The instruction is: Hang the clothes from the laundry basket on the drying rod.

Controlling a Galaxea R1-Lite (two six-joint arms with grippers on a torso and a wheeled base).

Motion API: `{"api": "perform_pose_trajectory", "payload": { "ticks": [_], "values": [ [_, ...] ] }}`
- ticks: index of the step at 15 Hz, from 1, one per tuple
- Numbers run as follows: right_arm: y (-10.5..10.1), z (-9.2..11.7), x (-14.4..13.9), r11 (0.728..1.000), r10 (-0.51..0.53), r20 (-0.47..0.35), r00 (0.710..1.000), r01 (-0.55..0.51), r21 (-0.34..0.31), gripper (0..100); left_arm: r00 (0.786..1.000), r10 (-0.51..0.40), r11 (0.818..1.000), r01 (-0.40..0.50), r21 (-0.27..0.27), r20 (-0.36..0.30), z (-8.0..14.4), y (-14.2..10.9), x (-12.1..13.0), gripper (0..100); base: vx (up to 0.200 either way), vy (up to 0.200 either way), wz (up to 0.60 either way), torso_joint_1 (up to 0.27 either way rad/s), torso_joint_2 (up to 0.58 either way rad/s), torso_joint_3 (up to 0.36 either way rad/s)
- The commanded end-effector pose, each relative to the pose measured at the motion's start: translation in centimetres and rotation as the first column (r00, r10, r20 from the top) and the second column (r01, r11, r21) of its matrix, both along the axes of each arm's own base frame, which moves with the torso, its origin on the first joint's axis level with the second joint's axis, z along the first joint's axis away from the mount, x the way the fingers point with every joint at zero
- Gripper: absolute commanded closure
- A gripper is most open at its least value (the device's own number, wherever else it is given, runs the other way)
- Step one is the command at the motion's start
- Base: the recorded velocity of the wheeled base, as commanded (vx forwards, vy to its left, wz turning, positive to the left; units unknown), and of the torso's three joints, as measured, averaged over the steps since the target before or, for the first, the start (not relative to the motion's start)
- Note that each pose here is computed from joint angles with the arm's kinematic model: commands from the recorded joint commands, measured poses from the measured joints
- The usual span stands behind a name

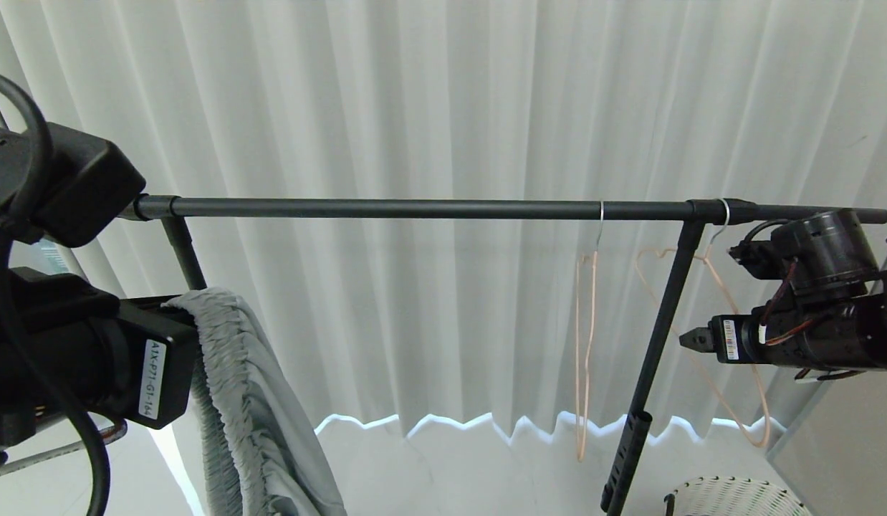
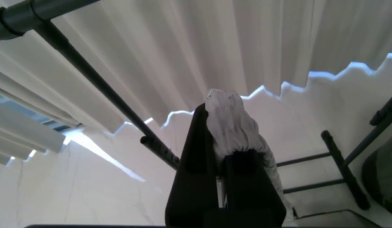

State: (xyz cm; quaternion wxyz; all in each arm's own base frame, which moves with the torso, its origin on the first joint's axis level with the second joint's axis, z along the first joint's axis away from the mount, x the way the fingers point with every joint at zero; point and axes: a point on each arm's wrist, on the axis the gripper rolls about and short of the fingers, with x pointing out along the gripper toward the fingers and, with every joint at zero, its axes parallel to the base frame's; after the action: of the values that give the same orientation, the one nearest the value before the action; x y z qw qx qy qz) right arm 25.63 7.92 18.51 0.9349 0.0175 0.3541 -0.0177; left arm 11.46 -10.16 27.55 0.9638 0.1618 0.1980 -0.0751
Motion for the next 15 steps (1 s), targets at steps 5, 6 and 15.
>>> {"api": "perform_pose_trajectory", "payload": {
  "ticks": [5, 6, 15],
  "values": [
    [-0.3, -0.7, 0.8, 1.000, -0.019, -0.015, 1.000, 0.019, -0.005, 0, 1.000, 0.000, 1.000, 0.000, 0.000, -0.001, 0.0, 0.0, 0.0, 100, 0.000, 0.000, 0.00, 0.000, 0.00, 0.000],
    [-0.2, -0.6, 0.9, 1.000, -0.019, -0.001, 1.000, 0.019, 0.000, 0, 1.000, 0.001, 1.000, -0.001, -0.001, -0.001, 0.0, 0.0, 0.0, 100, 0.000, 0.000, 0.00, 0.000, 0.00, 0.000],
    [-0.2, 0.3, 1.1, 1.000, -0.019, 0.040, 0.999, 0.018, 0.012, 100, 1.000, 0.002, 1.000, -0.002, -0.002, 0.001, 0.0, 0.0, 0.0, 100, 0.000, 0.000, 0.00, 0.000, 0.00, 0.000]
  ]
}}
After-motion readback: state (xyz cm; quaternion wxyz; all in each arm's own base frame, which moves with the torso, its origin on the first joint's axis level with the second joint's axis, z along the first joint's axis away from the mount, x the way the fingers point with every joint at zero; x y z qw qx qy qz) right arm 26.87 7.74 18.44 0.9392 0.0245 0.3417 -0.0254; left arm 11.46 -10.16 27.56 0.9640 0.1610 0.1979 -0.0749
